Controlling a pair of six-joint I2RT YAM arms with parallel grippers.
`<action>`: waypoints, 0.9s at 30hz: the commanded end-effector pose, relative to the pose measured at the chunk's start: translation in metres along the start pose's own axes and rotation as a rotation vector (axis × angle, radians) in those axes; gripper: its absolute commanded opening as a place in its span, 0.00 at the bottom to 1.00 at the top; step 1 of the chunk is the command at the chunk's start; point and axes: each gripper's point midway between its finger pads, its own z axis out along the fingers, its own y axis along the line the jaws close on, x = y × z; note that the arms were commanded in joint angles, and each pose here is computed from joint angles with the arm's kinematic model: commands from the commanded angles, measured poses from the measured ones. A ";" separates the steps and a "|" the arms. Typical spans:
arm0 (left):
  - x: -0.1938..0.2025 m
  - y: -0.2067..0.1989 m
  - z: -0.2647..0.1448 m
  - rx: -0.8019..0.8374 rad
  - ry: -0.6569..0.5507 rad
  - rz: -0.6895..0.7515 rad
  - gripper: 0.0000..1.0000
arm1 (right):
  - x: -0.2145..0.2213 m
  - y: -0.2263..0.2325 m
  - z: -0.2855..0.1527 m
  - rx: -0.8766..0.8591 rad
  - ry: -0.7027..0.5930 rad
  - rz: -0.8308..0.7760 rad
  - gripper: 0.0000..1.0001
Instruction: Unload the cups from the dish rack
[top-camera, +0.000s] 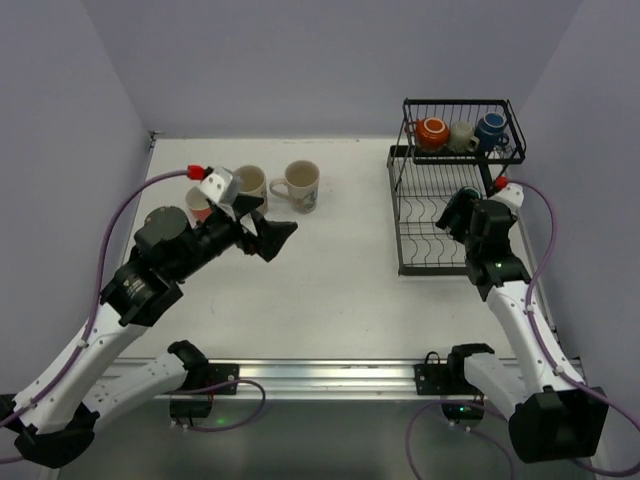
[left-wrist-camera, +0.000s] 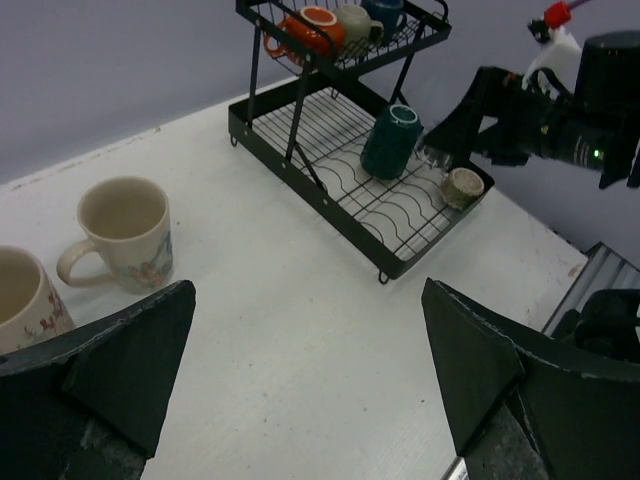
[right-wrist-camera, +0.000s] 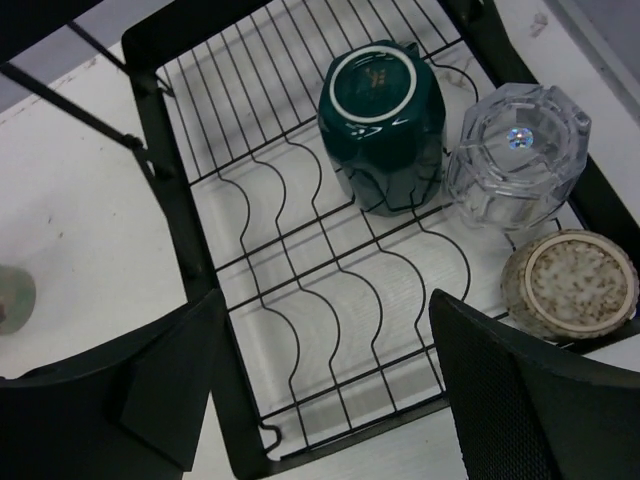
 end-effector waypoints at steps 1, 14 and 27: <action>0.042 0.005 -0.005 0.016 0.038 0.003 1.00 | -0.057 0.004 0.008 0.035 -0.166 0.002 0.89; 0.090 0.011 -0.027 -0.028 0.032 0.066 1.00 | -0.080 -0.004 0.067 0.000 -0.241 -0.174 0.99; 0.093 0.004 -0.030 -0.029 0.041 0.083 1.00 | -0.058 -0.010 0.108 0.014 -0.176 -0.293 0.99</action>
